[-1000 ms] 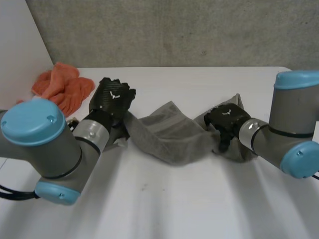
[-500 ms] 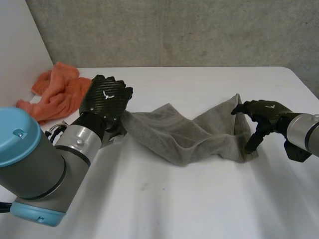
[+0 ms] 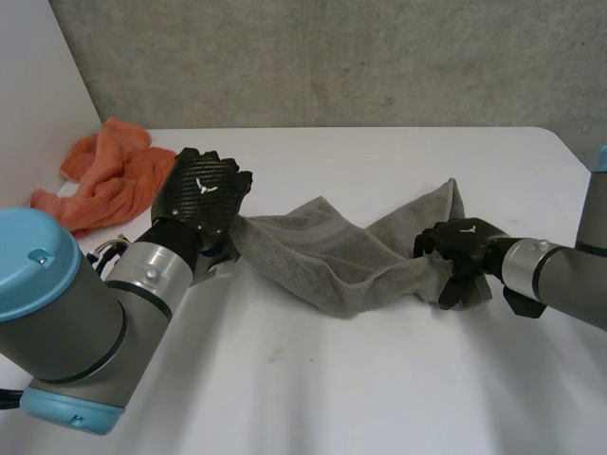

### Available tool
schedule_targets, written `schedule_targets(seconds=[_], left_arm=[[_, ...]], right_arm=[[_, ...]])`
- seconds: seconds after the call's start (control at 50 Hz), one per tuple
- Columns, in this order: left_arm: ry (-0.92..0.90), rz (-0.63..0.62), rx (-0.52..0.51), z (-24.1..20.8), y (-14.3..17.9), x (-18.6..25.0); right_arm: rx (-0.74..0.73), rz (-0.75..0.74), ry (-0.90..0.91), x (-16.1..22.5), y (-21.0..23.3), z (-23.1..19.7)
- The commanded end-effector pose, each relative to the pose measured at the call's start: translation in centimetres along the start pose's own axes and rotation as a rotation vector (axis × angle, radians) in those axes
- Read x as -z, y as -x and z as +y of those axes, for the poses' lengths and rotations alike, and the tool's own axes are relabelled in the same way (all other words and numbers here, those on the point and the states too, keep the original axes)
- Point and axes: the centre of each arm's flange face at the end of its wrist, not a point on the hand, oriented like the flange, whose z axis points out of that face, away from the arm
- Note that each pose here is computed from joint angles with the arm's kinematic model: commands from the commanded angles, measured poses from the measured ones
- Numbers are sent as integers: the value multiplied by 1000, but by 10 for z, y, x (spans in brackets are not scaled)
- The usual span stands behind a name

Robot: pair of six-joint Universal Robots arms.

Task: Fold the laundry.

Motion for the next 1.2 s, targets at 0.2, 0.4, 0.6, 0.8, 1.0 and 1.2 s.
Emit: schedule_targets(seconds=[0.2,0.4,0.6,0.8,1.0,1.2], left_arm=[[-72,-69,-14,-25,21,0],[-316,-263,-23,-116,86,24],[-307,-267,-32,-141,105,31],[-15,-124,-25,-46,67,-23],[156,-38,-13,20,38,-43],[166,-25,-10,22,33,-39]], right_arm=[[137,363,-194,29,-41,-64],[417,485,-485,162,-15,-182],[453,418,-421,190,3,-189],[395,289,-166,109,-13,-132],[235,106,105,54,-13,-67],[174,61,176,45,-11,-47]])
